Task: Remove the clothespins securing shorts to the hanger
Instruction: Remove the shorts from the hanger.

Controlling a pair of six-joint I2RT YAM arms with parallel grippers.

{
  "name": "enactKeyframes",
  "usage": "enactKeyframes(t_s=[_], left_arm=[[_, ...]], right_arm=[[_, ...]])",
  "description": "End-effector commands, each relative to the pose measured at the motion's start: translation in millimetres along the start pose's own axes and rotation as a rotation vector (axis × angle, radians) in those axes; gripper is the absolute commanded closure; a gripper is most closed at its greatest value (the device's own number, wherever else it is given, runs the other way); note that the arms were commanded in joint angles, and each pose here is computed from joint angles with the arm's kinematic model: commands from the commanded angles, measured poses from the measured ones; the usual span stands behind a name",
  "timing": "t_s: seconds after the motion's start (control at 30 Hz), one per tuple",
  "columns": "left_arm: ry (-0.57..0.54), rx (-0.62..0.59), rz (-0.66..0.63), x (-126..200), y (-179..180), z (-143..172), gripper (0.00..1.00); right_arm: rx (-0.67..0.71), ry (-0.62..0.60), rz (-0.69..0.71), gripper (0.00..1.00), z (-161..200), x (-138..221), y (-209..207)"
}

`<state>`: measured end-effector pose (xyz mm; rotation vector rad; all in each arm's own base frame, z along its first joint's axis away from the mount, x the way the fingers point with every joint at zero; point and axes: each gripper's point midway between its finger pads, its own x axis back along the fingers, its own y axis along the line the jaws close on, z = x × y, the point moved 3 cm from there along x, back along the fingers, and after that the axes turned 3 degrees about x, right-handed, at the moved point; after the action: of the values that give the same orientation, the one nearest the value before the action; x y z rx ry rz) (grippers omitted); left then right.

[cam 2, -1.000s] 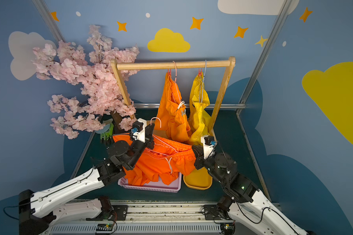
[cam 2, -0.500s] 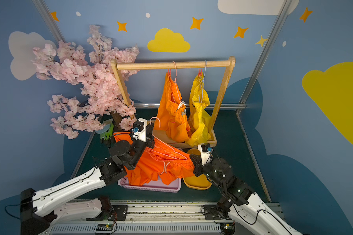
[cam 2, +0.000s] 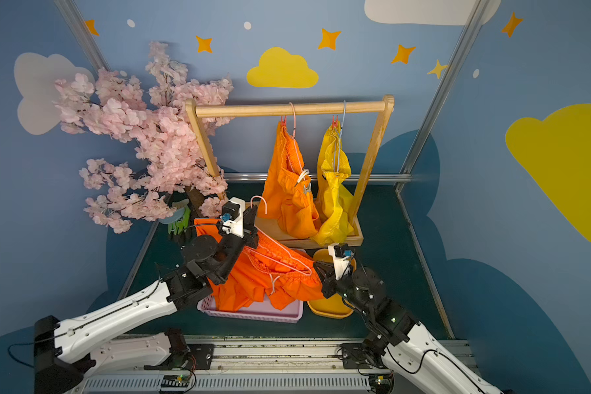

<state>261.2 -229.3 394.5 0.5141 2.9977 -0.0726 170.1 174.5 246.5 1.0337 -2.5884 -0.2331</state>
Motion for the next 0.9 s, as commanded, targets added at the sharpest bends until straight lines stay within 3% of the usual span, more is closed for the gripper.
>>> enactKeyframes(t_s=[0.0,0.1,0.3,0.57,0.87], left_arm=[[-0.067,0.037,-0.019,5.5,7.5,-23.0,0.97],[-0.079,0.045,-0.017,6.4,7.9,-24.4,0.97],[-0.103,0.049,0.031,7.9,1.4,-23.8,0.97],[-0.121,0.022,0.056,11.1,-3.7,-29.1,0.97],[-0.132,0.004,0.106,15.4,-13.3,-26.8,0.97]], right_arm=[[0.01,-0.07,-0.002,0.73,-24.3,13.1,3.7],[0.021,-0.111,-0.04,0.65,-39.0,25.5,11.8],[0.064,-0.156,-0.147,0.63,-58.5,37.2,31.3],[0.144,-0.119,-0.358,0.57,-75.3,13.8,68.8],[0.224,-0.065,-0.39,0.56,-82.2,-20.7,88.1]])
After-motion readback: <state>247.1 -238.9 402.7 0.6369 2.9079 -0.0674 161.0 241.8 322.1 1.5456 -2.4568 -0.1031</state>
